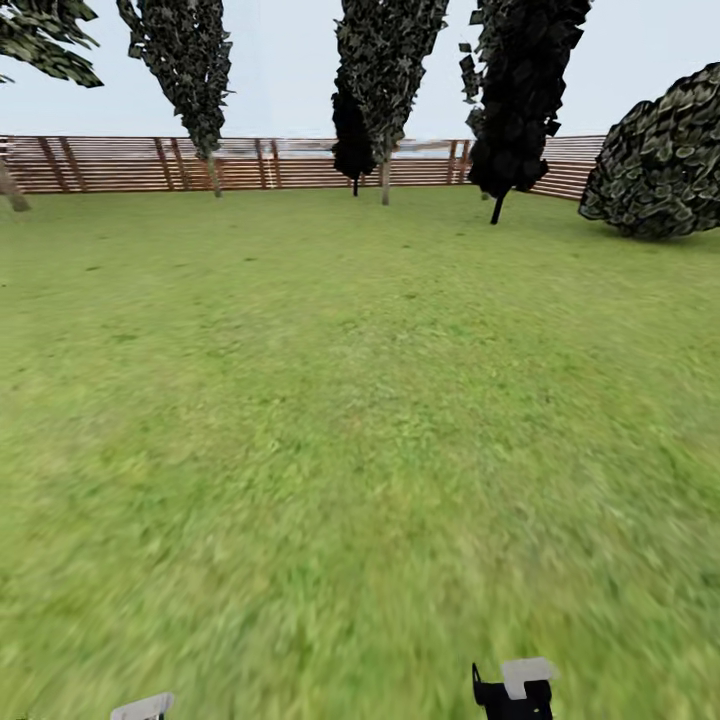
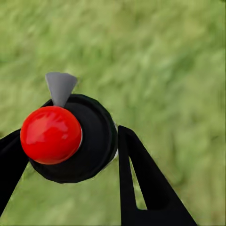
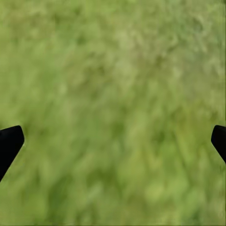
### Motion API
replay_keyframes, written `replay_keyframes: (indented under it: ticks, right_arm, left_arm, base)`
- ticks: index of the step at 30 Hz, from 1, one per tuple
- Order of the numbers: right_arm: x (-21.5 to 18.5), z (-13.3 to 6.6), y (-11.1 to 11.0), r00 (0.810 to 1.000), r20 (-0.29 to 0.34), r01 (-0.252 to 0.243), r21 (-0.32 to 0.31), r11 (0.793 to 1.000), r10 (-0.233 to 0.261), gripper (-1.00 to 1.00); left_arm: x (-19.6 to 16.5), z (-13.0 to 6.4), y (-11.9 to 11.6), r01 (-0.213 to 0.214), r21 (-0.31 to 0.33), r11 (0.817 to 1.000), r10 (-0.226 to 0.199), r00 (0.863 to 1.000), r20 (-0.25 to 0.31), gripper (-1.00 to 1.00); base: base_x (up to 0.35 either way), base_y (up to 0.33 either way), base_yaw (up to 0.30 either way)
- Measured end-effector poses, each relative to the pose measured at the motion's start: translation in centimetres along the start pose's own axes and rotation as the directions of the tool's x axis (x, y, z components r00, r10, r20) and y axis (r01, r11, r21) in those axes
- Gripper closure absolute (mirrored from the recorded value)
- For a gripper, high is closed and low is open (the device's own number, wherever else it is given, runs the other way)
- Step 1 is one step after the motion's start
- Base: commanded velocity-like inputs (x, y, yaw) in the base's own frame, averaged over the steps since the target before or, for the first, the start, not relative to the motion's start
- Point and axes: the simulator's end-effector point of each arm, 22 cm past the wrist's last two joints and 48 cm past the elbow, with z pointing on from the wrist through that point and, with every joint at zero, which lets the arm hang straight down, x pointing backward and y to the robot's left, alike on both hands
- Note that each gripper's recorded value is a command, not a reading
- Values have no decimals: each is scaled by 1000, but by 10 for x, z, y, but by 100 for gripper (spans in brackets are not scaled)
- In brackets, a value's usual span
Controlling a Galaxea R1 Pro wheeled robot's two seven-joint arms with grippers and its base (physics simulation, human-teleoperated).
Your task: In the garden, pick up the pesticide atomizer on the floor and spray pesticide onto both trees until each tree trunk is fully covered.
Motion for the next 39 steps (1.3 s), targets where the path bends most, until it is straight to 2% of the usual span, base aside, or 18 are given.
replay_keyframes:
  ticks: [39]
  right_arm:
    - [7,0,1,1000,-14,2,-2,1000,-2,-100]
  left_arm:
    - [6,0,1,-2,-2,1000,2,1000,-13,100]
  base:
    - [246,215,281]
